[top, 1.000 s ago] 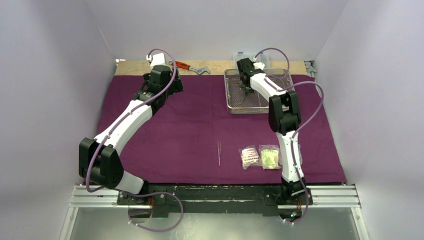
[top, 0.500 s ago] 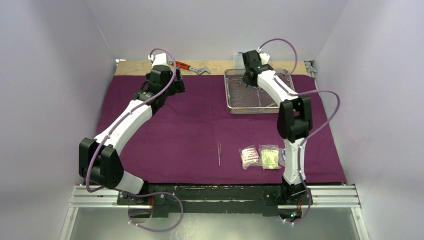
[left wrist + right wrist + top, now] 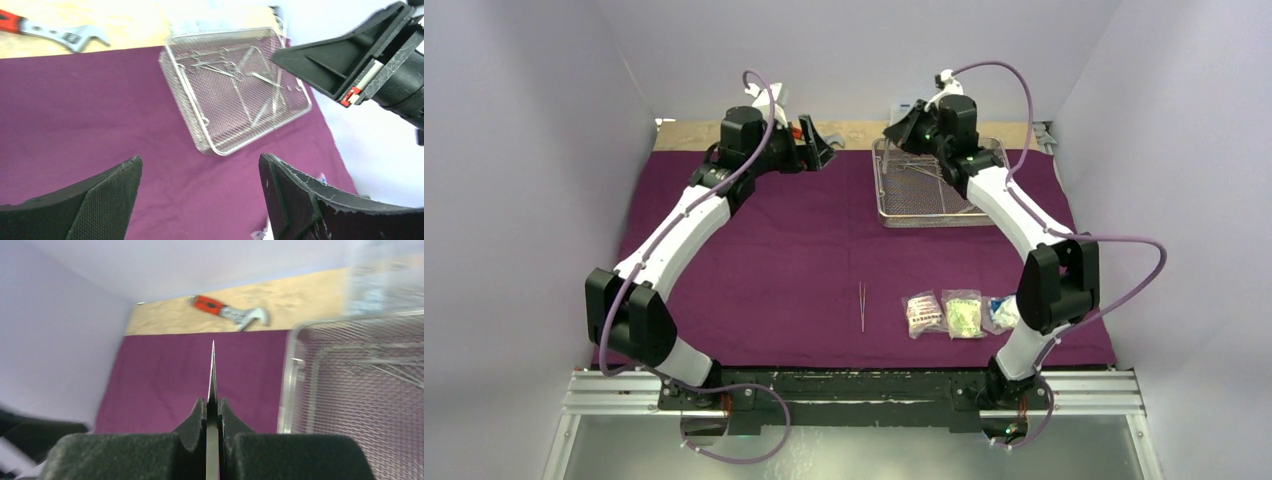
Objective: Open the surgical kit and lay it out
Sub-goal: Place the medical item in the surgical kit.
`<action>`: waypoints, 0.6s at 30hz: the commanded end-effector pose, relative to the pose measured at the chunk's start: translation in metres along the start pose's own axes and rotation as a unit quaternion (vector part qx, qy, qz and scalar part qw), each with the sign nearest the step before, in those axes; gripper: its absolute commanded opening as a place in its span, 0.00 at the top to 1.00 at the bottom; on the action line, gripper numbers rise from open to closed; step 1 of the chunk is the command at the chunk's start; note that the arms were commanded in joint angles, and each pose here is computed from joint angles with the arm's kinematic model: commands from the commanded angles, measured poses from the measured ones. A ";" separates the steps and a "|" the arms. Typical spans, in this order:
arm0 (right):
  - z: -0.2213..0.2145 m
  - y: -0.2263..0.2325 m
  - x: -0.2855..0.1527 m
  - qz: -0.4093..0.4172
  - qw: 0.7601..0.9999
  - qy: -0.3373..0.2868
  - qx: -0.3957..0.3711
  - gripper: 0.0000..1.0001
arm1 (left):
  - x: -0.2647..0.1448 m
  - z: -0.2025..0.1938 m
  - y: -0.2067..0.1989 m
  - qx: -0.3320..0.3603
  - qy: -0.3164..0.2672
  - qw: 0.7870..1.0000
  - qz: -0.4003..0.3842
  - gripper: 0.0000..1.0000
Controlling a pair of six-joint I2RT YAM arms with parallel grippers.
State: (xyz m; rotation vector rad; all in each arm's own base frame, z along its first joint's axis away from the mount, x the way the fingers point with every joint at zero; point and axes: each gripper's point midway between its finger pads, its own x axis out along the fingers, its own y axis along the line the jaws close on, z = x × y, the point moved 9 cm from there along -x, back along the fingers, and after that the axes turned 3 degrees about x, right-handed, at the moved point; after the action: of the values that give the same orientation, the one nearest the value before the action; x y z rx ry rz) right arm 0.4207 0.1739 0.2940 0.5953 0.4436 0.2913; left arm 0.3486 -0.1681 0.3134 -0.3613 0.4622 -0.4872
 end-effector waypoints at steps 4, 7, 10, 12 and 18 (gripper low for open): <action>-0.020 0.092 -0.030 0.221 0.975 0.008 -0.026 1.00 | 0.001 0.005 -0.027 -0.029 0.017 0.990 -0.136 0.21; -0.037 0.106 -0.028 0.225 0.974 0.022 -0.015 1.00 | -0.003 0.002 -0.028 -0.033 0.019 0.989 -0.144 0.28; -0.046 0.115 -0.024 0.206 0.978 0.026 -0.007 1.00 | -0.006 -0.002 -0.024 -0.036 0.017 0.991 -0.126 0.37; -0.048 0.118 -0.021 0.200 0.979 0.030 -0.006 1.00 | -0.008 -0.005 -0.021 -0.038 0.016 0.993 -0.108 0.44; -0.053 0.121 -0.018 0.201 0.979 0.045 0.000 1.00 | -0.008 -0.010 -0.016 -0.041 0.021 0.995 -0.090 0.62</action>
State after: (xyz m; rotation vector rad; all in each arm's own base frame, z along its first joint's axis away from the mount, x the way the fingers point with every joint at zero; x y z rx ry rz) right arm 0.3598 0.2835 0.3157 0.6433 0.4463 0.6966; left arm 0.3378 -0.1835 0.2974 -0.4700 0.5610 -0.6568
